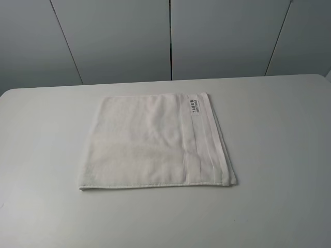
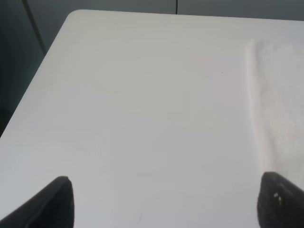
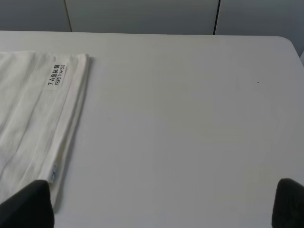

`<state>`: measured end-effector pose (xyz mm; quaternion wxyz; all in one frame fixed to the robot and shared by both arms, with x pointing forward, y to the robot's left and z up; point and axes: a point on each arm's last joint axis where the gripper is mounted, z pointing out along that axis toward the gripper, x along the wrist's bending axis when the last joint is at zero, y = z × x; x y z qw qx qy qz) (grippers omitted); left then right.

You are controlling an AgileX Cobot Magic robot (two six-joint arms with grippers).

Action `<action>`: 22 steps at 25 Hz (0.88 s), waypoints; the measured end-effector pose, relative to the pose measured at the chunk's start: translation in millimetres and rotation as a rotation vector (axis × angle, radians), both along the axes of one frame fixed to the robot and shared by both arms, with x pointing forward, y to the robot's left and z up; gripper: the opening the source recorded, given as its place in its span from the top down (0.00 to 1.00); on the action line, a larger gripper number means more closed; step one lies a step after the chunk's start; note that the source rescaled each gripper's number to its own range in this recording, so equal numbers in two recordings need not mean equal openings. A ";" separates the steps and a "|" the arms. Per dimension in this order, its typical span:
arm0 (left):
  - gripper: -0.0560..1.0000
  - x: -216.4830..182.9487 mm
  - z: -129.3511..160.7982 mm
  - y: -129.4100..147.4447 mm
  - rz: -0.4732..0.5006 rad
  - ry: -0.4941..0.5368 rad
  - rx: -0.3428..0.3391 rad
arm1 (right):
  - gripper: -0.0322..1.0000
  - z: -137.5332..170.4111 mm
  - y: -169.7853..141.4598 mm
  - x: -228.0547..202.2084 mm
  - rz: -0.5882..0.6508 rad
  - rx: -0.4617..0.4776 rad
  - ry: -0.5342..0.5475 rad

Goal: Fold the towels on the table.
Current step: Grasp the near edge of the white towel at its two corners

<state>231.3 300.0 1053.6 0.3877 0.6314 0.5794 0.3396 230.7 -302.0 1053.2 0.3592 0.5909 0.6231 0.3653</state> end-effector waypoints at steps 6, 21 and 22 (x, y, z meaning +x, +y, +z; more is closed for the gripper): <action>0.01 0.0 0.0 0.0 0.000 0.000 0.000 | 0.00 0.0 0.0 0.0 0.000 0.000 0.000; 0.01 0.0 0.0 0.0 0.000 0.000 0.000 | 0.00 0.0 0.0 0.0 0.000 0.000 0.000; 0.01 0.0 0.0 0.0 0.000 0.000 0.000 | 0.00 0.0 0.0 0.0 0.000 0.000 0.000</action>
